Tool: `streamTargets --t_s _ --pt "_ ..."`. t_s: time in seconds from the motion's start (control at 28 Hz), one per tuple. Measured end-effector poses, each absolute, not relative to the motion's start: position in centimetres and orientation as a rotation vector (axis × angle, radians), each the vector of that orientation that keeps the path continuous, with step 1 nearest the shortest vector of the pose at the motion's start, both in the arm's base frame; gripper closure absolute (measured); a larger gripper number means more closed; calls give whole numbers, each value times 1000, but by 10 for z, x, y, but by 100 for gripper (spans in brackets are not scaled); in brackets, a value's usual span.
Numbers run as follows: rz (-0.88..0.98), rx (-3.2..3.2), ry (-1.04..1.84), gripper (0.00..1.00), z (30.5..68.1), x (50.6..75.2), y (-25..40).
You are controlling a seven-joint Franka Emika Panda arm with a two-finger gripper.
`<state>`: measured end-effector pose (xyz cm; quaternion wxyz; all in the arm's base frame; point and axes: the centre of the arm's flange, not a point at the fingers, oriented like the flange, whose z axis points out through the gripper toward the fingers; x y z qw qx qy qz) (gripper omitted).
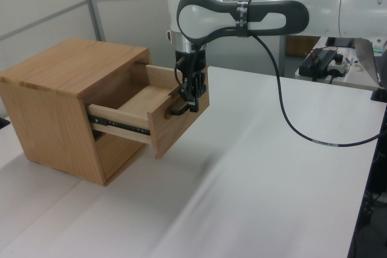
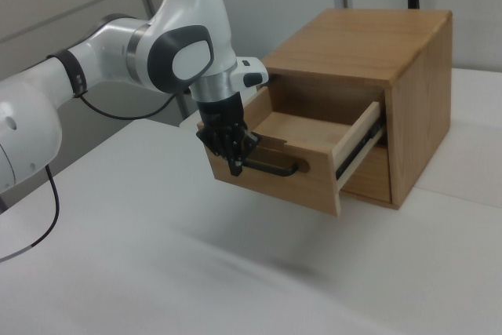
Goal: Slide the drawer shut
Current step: 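Lower the gripper to the drawer front beside the black handle, then push the drawer front with the gripper into the cabinet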
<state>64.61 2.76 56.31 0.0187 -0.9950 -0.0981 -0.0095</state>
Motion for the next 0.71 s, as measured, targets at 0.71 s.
streamTargets --t_s 0.71 --pt "-562 -3038 -333 99 536 708 51"
